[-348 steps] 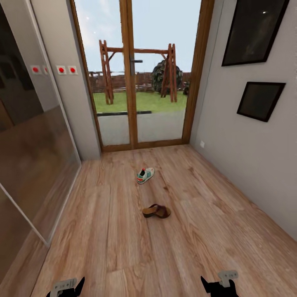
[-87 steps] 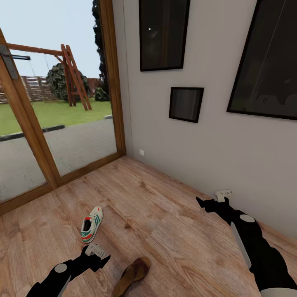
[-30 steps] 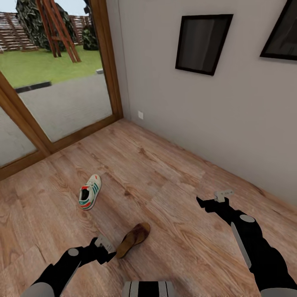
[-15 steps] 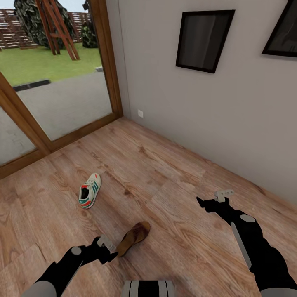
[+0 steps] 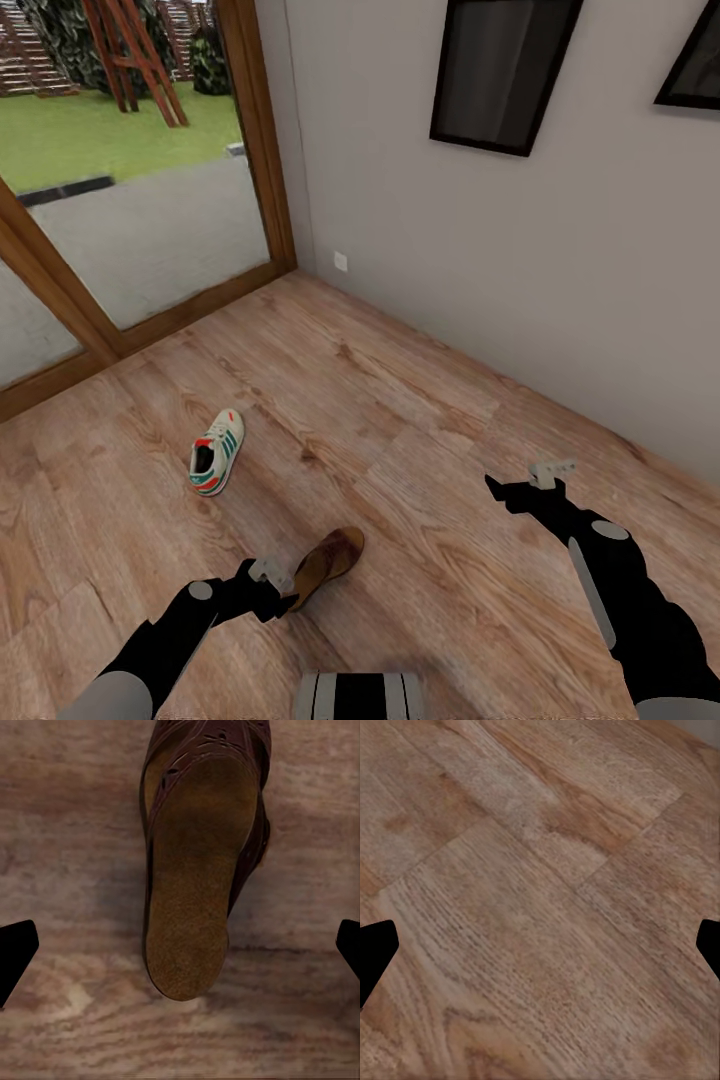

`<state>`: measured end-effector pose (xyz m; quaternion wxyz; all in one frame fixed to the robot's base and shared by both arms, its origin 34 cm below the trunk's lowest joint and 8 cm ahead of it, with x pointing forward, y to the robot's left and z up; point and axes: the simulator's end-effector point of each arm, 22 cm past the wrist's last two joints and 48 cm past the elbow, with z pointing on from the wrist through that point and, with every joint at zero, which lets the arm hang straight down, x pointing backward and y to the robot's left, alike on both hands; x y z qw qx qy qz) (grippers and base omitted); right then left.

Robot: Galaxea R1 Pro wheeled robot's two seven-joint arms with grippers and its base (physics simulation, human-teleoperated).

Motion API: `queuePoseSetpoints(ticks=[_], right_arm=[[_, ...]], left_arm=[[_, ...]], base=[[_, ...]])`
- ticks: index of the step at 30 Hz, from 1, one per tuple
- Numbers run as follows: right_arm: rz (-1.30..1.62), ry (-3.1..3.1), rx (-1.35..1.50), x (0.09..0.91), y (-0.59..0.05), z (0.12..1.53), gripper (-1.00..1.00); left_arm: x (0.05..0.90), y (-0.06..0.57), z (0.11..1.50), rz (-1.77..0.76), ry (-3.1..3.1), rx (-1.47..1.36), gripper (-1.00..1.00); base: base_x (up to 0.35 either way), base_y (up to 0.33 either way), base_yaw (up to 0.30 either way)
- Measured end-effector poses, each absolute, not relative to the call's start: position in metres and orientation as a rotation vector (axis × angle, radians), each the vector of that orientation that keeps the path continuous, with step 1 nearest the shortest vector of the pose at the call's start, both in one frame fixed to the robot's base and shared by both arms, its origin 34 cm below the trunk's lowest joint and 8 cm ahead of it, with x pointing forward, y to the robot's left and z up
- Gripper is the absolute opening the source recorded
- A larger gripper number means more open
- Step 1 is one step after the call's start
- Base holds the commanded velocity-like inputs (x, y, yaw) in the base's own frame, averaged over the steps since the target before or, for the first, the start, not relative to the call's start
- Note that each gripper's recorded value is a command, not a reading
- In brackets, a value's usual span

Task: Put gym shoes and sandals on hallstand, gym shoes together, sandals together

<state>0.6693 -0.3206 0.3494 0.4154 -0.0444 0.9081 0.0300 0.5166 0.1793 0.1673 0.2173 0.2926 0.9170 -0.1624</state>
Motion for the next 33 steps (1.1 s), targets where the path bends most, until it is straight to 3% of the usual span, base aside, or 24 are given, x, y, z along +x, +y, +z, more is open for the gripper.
queuePoseSetpoints(ticks=[33], right_arm=[[0.076, 2.331, -0.112, 0.661, -0.321, 0.317, 1.0]], left_arm=[[0.556, 0.146, 0.177, -0.418, 2.433, 0.894, 1.0]], base=[[0.0, 0.0, 0.0]])
